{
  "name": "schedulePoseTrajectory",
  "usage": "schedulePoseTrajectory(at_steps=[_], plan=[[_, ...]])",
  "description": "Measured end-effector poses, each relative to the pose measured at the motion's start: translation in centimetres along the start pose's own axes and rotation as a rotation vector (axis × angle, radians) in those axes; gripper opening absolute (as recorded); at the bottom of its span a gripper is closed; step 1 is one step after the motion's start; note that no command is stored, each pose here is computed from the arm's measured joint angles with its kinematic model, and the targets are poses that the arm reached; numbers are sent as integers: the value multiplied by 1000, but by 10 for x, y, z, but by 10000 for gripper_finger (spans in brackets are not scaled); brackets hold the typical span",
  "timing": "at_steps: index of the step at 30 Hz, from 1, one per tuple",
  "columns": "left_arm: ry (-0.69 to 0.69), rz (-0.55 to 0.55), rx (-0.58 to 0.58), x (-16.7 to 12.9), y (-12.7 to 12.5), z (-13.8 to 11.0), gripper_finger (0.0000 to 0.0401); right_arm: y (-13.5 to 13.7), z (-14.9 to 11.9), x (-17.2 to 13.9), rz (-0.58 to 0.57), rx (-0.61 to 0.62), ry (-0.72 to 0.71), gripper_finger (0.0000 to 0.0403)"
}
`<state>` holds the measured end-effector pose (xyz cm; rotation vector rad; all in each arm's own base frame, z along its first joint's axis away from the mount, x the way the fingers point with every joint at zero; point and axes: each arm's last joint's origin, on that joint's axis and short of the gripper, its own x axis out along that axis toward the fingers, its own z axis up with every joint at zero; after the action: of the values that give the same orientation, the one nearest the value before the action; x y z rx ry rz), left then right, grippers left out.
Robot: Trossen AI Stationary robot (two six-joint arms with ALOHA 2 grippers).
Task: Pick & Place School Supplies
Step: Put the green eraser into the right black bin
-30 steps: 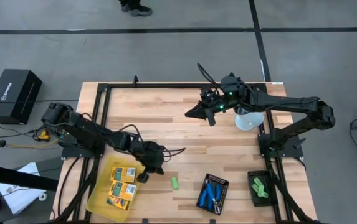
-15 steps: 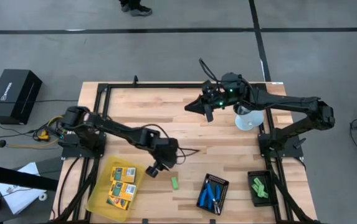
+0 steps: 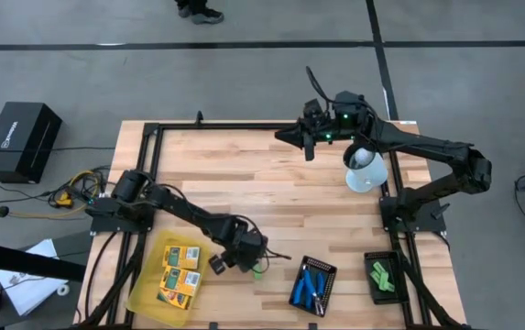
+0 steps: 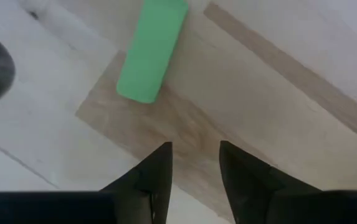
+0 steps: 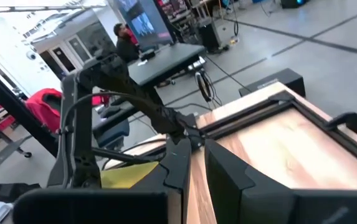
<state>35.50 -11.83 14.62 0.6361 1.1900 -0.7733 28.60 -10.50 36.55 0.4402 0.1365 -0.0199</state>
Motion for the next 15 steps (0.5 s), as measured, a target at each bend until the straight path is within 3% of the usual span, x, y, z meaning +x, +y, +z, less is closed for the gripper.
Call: schedulePoseTrajectory(at_steps=[15], plan=[[-143,100,135,-26,15,26,131,2,4,0,15,-20,-37,40]])
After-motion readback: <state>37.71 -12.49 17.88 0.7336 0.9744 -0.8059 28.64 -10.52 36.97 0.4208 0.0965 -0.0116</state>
